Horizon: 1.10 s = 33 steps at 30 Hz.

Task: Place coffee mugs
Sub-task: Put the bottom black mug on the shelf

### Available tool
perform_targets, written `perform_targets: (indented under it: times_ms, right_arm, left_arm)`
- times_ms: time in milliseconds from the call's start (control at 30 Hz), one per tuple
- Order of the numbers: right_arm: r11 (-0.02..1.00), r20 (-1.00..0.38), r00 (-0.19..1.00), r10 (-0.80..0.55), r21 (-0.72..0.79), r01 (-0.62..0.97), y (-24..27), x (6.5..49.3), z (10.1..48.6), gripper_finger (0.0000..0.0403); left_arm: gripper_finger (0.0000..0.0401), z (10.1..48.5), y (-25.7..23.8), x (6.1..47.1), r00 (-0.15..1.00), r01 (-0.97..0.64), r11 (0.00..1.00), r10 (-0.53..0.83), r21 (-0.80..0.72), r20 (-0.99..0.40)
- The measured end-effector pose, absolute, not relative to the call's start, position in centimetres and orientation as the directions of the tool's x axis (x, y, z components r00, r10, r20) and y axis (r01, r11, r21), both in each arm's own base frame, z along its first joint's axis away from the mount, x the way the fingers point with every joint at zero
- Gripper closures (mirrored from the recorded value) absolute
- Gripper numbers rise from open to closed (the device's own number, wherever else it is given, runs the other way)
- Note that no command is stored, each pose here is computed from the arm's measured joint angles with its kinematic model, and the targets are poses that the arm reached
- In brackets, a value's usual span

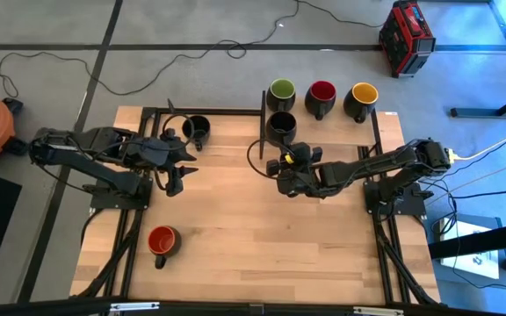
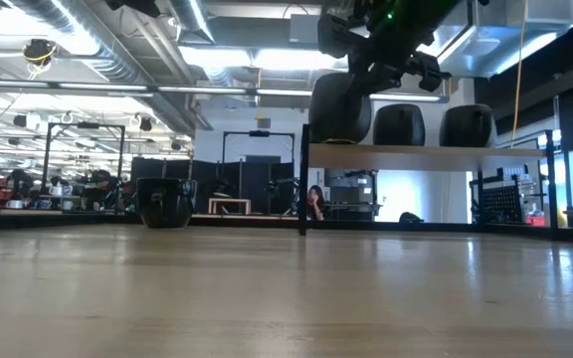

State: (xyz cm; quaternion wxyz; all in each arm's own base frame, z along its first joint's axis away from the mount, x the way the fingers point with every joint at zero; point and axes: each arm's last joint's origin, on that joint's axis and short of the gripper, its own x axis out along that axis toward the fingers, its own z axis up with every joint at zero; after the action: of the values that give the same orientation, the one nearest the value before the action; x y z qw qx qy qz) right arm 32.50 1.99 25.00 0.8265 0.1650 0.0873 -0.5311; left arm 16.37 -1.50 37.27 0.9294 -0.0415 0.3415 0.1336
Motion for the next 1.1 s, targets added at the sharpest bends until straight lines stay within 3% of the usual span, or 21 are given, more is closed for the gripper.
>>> perform_targets:
  times_ms: [500, 833, 1100]
  right_arm:
    - [0.375, -0.325, 0.417, -0.849, 0.186, 0.908, 1.59, 32.56, 25.00, 0.0337]
    - [0.376, -0.326, 0.419, -0.847, 0.188, 0.907, 1.60, 32.58, 25.01, 0.0262]
    - [0.364, -0.326, 0.406, -0.854, 0.185, 0.913, 1.17, 32.58, 24.99, 0.0254]
  left_arm:
    - [0.0260, 37.27, -1.50, 16.37, 0.731, -0.276, 0.961, 0.219, 0.014, -0.646]
    - [0.0260, 37.27, -1.50, 16.37, 0.731, -0.276, 0.961, 0.220, 0.014, -0.646]
    - [0.0260, 37.27, -1.51, 16.37, 0.731, -0.276, 0.961, 0.219, 0.014, -0.646]
